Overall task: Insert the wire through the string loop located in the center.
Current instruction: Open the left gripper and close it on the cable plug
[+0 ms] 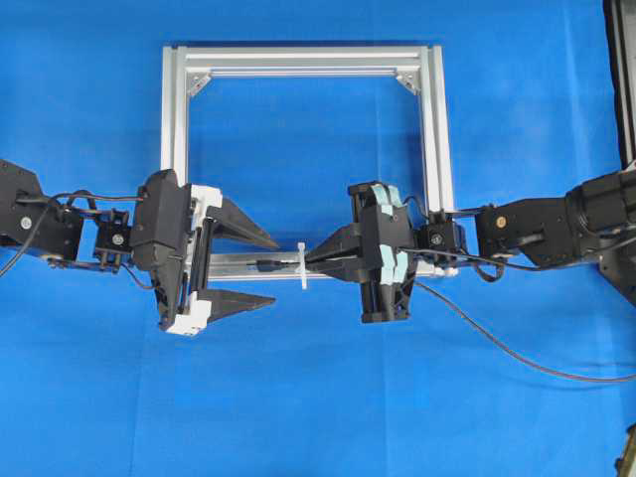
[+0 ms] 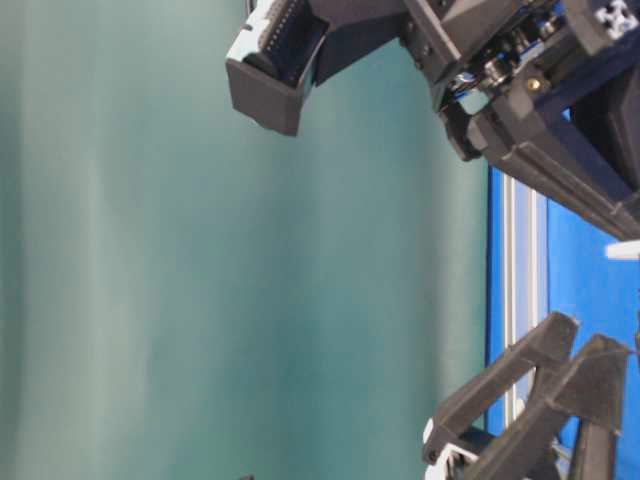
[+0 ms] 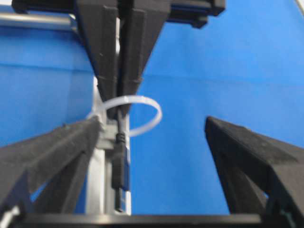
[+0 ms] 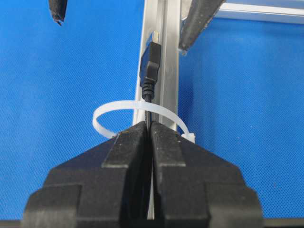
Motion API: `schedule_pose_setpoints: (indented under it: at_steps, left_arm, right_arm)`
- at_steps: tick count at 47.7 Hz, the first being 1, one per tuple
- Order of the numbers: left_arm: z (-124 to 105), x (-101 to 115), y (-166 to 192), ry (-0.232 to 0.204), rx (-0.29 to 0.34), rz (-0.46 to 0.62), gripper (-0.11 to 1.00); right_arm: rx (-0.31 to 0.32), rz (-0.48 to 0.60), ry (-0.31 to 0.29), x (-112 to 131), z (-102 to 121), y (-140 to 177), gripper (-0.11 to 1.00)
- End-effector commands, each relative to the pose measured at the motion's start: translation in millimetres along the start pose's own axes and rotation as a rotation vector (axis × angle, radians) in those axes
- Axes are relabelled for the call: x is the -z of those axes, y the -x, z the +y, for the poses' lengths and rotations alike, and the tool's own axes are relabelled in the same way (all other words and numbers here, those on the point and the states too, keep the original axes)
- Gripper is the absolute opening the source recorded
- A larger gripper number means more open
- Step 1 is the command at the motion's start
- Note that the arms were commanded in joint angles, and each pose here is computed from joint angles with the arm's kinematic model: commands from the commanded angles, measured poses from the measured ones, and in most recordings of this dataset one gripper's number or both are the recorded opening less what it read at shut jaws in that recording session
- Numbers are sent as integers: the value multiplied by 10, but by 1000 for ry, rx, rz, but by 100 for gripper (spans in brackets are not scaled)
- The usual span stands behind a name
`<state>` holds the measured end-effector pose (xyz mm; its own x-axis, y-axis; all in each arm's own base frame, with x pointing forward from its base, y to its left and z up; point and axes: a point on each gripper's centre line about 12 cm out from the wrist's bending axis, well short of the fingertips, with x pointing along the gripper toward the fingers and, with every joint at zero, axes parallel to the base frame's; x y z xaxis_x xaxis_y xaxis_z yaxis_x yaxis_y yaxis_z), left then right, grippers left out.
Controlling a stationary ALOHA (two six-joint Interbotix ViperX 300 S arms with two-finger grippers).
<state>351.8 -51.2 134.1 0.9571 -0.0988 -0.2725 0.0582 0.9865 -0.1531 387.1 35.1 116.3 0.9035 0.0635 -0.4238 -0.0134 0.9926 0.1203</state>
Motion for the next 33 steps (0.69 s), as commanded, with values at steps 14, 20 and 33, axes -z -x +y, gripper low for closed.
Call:
schedule_pose_setpoints:
  at_steps: [14, 20, 33]
  left_arm:
    - [-35, -33, -96, -2, 6, 21, 92]
    - [-26, 51, -173, -2, -1, 65, 92]
    - [5, 86, -212, 0, -11, 90, 92]
  right_arm:
    - [-7, -30, 1, -95, 21, 7, -3]
    - [-7, -29, 3, -89, 20, 9, -3]
    - [-6, -25, 3, -82, 19, 11, -3]
